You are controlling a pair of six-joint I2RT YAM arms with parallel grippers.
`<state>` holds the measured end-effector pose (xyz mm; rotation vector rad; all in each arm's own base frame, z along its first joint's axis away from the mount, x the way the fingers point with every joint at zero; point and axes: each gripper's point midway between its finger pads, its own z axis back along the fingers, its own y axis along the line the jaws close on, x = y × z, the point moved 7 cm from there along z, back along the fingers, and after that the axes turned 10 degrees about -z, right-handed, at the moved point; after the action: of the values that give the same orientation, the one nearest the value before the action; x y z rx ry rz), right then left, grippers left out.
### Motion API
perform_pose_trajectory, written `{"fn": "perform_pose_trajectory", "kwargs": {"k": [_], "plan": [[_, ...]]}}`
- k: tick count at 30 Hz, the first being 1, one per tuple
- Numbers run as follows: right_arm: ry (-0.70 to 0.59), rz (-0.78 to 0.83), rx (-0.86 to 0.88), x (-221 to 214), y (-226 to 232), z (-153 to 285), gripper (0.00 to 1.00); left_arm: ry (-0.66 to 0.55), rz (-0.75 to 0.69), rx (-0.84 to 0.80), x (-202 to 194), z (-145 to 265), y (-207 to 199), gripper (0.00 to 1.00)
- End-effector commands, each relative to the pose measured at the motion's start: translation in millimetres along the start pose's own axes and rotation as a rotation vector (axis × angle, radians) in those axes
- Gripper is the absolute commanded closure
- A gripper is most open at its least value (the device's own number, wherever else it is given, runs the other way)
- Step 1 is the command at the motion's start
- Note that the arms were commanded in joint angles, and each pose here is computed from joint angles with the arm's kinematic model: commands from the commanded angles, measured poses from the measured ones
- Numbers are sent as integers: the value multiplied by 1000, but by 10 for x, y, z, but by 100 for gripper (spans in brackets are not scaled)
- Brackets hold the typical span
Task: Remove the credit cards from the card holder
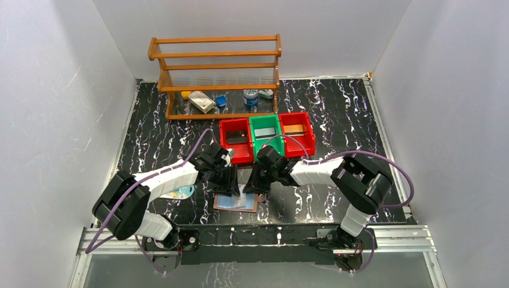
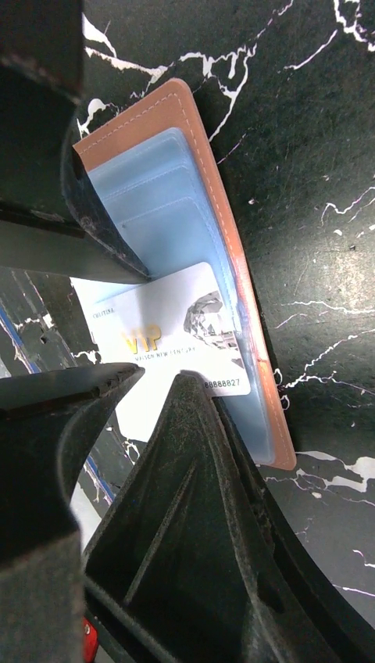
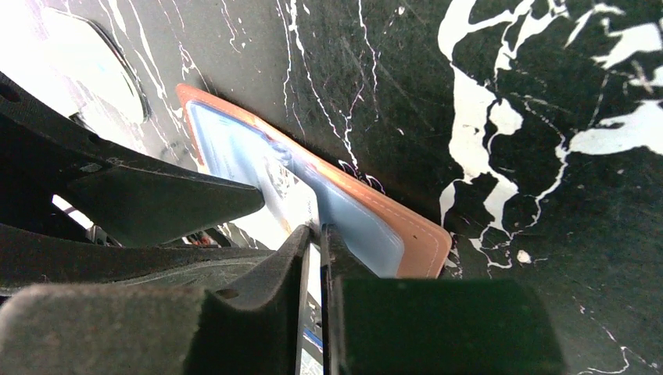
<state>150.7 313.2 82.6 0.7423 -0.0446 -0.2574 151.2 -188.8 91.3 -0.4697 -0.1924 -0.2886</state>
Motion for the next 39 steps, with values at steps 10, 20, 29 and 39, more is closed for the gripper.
{"fn": "perform_pose_trajectory", "kwargs": {"k": [10,20,29,39], "plan": [[44,-39,118,-49,71,25,73,53,17,8,-132,-19,53,64],[32,-37,130,-55,61,61,83,48,16,13,-129,-23,61,67],[-28,-43,117,-30,-28,188,90,-27,18,33,-57,85,37,60],[24,-57,178,-47,40,111,76,-20,10,3,-22,68,-1,65]]}}
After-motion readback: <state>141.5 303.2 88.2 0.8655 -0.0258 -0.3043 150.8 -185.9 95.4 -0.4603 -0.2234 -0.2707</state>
